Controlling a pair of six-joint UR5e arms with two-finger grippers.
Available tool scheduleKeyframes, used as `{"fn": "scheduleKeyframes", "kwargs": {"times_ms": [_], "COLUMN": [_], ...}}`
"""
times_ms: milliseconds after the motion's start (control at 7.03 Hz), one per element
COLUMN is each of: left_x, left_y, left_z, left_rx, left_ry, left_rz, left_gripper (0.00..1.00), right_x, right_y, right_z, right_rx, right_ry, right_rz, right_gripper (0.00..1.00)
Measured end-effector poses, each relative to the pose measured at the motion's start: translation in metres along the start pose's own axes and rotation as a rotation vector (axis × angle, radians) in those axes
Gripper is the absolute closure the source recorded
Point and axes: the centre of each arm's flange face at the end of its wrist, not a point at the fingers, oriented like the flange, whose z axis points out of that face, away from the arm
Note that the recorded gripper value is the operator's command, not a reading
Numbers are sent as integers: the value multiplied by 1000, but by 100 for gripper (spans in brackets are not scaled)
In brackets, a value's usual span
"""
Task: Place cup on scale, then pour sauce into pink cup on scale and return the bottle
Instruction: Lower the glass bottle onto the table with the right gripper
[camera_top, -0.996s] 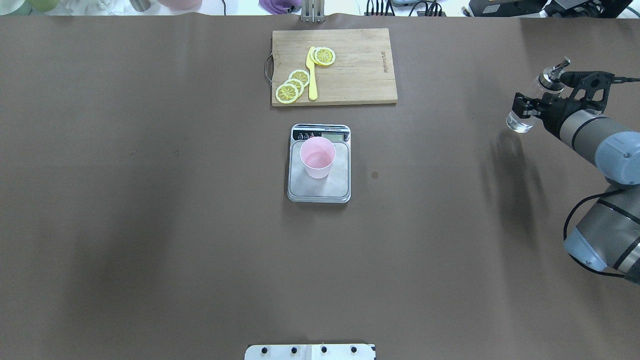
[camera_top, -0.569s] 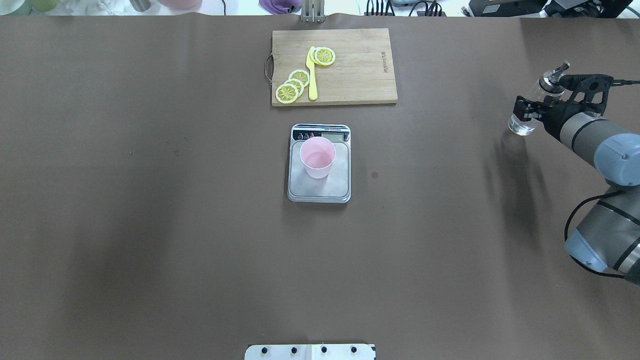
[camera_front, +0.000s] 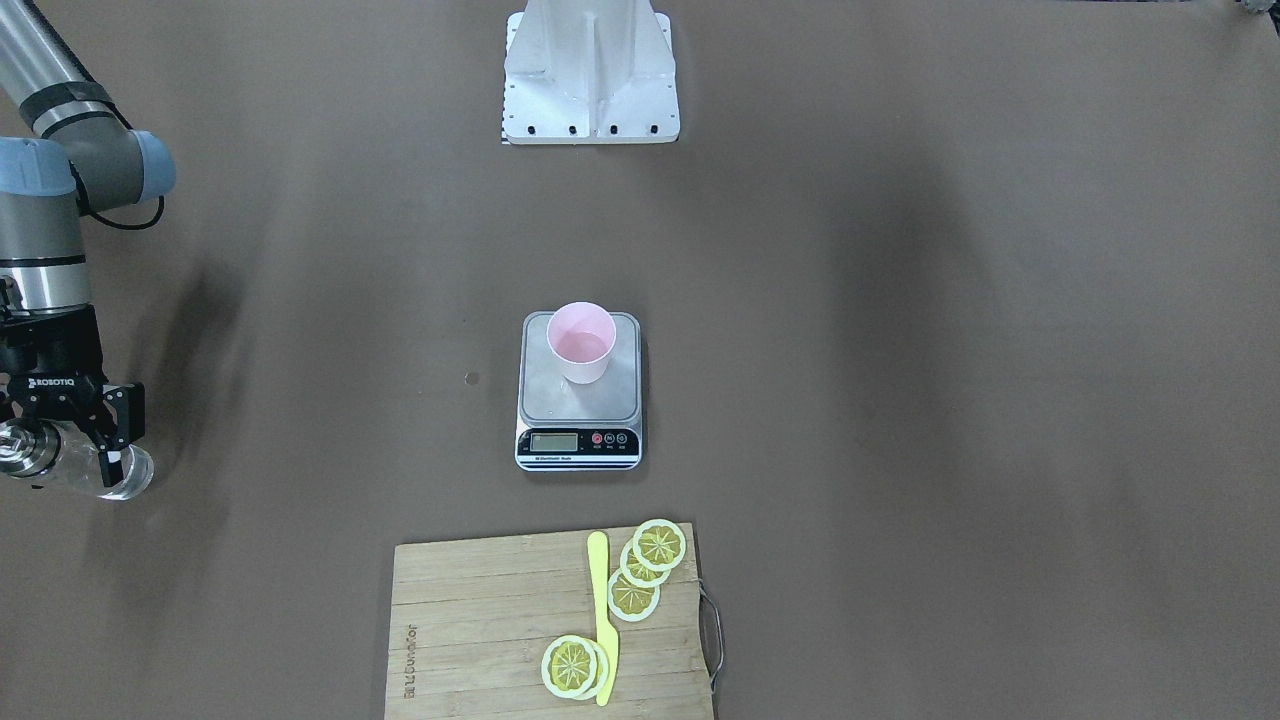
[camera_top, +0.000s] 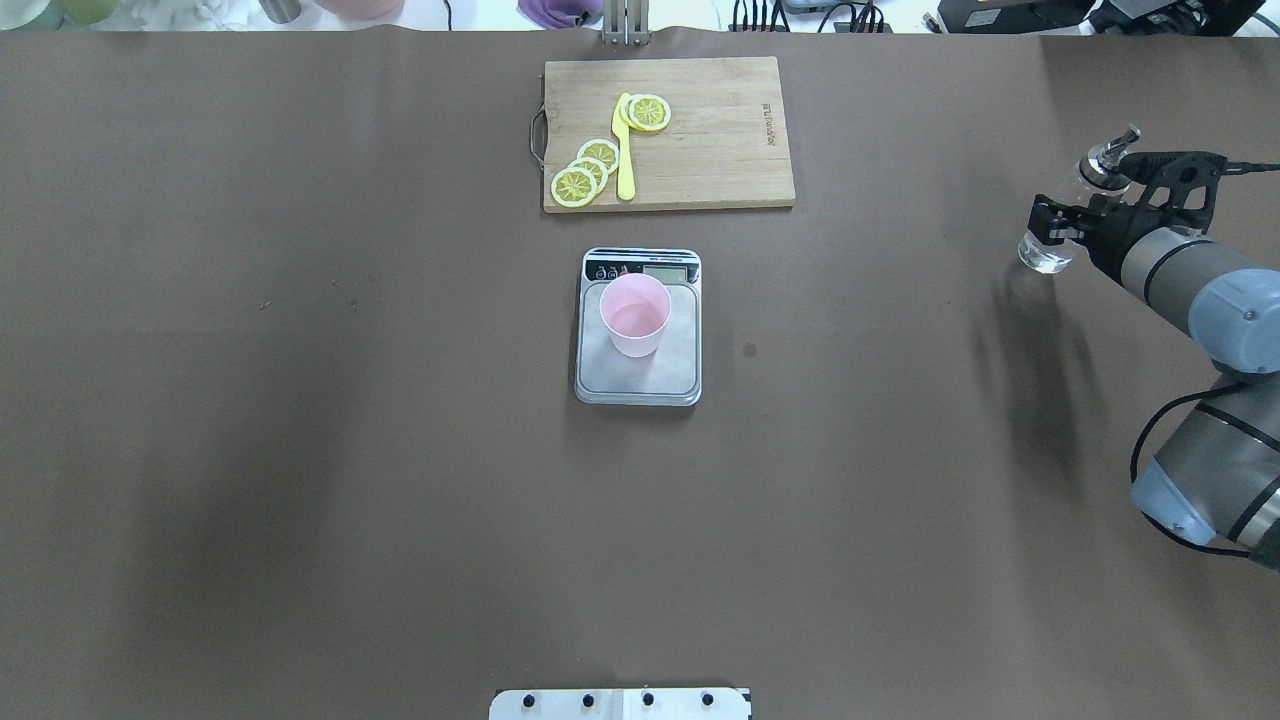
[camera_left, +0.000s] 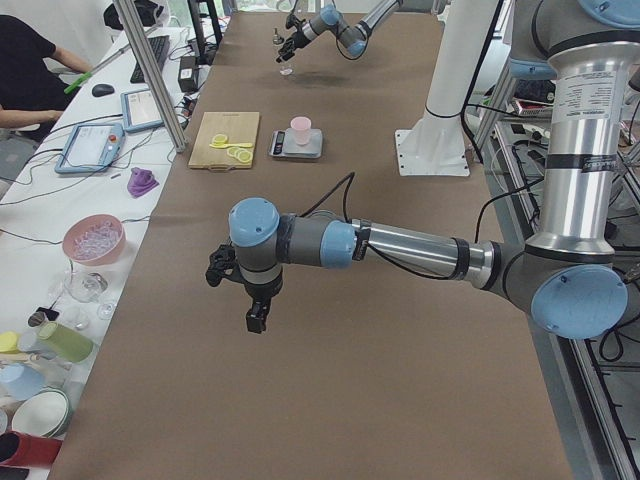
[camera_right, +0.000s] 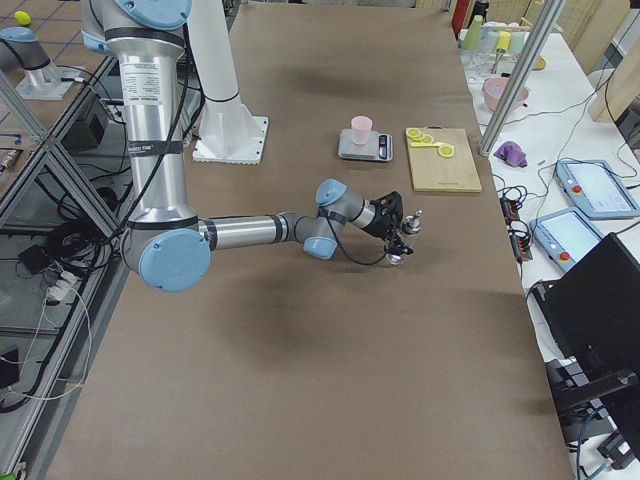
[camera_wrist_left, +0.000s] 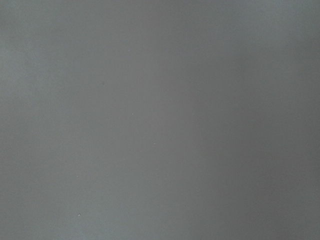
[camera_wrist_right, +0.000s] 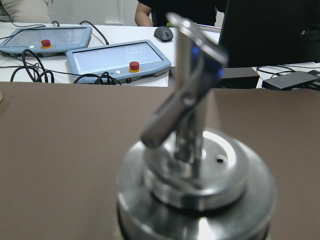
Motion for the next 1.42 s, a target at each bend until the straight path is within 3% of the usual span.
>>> {"fn": "scheduleKeyframes", "kwargs": {"times_ms": [427, 854, 1423], "left_x": [0, 0, -1], "left_y": [0, 0, 1], "left_z": [0, 1, 1], "left_rx": [2, 1, 0], "left_ry": [-1, -2, -3], "left_rz": [2, 3, 2], "left_gripper": [2, 2, 2], "right_x": [5, 26, 24], "right_y": [10, 38, 38], "right_z": [3, 10, 8], "right_rx": [29, 95, 108], "right_ry": [23, -21, -48], "right_rz": [3, 14, 20], "right_gripper": [100, 100, 100]}}
